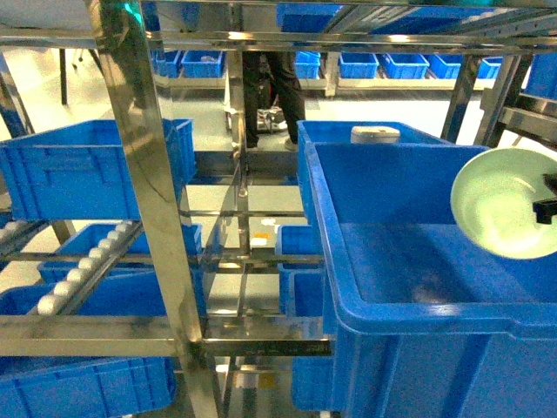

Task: Place green bowl on second shelf with right arm

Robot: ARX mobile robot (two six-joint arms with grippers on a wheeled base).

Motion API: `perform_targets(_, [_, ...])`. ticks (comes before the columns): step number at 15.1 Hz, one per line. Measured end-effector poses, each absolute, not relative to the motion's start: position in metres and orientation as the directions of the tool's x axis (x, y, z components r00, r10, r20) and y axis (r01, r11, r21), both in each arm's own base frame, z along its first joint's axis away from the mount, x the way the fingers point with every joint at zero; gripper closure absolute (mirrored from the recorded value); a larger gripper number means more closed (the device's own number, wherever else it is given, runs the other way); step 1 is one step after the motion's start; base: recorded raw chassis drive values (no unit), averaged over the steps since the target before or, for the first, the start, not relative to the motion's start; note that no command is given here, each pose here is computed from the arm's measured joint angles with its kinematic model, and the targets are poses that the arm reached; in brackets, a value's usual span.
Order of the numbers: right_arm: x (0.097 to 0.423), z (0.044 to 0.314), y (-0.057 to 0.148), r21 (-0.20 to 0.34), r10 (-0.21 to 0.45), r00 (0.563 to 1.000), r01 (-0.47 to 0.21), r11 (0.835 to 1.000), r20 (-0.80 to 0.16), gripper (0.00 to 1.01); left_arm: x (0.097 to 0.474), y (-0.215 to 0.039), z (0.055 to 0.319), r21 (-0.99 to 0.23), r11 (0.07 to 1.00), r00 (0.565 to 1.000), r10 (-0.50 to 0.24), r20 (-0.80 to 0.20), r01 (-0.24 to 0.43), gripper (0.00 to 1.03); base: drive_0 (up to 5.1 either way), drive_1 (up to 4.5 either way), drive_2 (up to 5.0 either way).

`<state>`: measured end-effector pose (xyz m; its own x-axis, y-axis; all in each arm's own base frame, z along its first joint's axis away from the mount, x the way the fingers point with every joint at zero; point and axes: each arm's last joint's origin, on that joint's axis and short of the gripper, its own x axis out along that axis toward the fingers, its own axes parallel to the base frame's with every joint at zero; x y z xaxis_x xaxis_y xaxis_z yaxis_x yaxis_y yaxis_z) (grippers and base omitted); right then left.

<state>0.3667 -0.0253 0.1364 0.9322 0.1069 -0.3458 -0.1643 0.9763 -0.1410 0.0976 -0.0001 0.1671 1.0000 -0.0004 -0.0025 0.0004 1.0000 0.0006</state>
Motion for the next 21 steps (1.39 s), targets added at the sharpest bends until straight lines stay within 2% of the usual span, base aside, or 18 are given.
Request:
perform_targets(2, [0.368,0.137,-0.016,-0.138,0.134,0.927,-0.193,0.971,-0.351,0.67,0.098,0.000,0.167,0.001,1.000,1.000,0.000,-0.002,0.000,0.05,0.0,0.00,0.0])
perform_targets(6, [0.359,0.130,-0.013,-0.138,0.138,0.927,-0.196,0.971,-0.348,0.28,0.098,0.000,0.167,0.001,1.000,1.000,0.000,-0.002,0.000,0.05,0.0,0.00,0.0])
perform_targets(8, [0.348,0.133,-0.008,-0.148,0.143,0.937,-0.198,0.969,-0.320,0.10,0.098,0.000,0.167,0.001,1.000,1.000,0.000,-0.002,0.000,0.05,0.0,0.00,0.0])
perform_targets(9, [0.334,0.145,-0.004,-0.165,0.144,0.955,-0.191,0.968,-0.259,0.02,0.098,0.000,0.167,0.001,1.000,1.000,0.000,-0.002,0.000,0.05,0.0,0.00,0.0])
perform_targets(11, [0.304,0.162,-0.002,-0.175,0.143,0.971,-0.177,0.969,-0.193,0.03,0.098,0.000,0.167,0.001,1.000,1.000,0.000,-0.002,0.000,0.05,0.0,0.00,0.0])
perform_targets(13, [0.271,0.172,-0.006,-0.159,0.116,0.972,-0.150,0.976,-0.206,0.03,0.098,0.000,0.167,0.001,1.000,1.000,0.000,-0.002,0.000,0.05,0.0,0.00,0.0])
perform_targets(14, [0.251,0.183,-0.010,-0.156,0.107,0.977,-0.137,0.978,-0.183,0.03,0.098,0.000,0.167,0.001,1.000,1.000,0.000,-0.002,0.000,0.05,0.0,0.00,0.0])
perform_targets(16, [0.219,0.225,-0.020,-0.110,0.065,0.993,-0.076,0.991,-0.098,0.03,0.098,0.000,0.167,0.001,1.000,1.000,0.000,-0.002,0.000,0.05,0.0,0.00,0.0])
perform_targets(17, [0.192,0.258,-0.026,-0.068,0.052,0.998,-0.055,0.996,-0.036,0.03,0.098,0.000,0.167,0.001,1.000,1.000,0.000,-0.002,0.000,0.05,0.0,0.00,0.0])
perform_targets(19, [0.155,0.286,-0.025,-0.058,0.047,0.998,-0.045,0.997,0.036,0.03,0.098,0.000,0.167,0.001,1.000,1.000,0.000,-0.002,0.000,0.05,0.0,0.00,0.0])
perform_targets(20, [0.151,0.290,-0.024,-0.061,0.056,0.997,-0.052,0.997,0.062,0.03,0.098,0.000,0.167,0.001,1.000,1.000,0.000,-0.003,0.000,0.05,0.0,0.00,0.0])
perform_targets(21, [0.153,0.289,-0.024,-0.057,0.057,0.997,-0.054,0.997,0.049,0.03,0.098,0.000,0.167,0.001,1.000,1.000,0.000,-0.002,0.000,0.05,0.0,0.00,0.0])
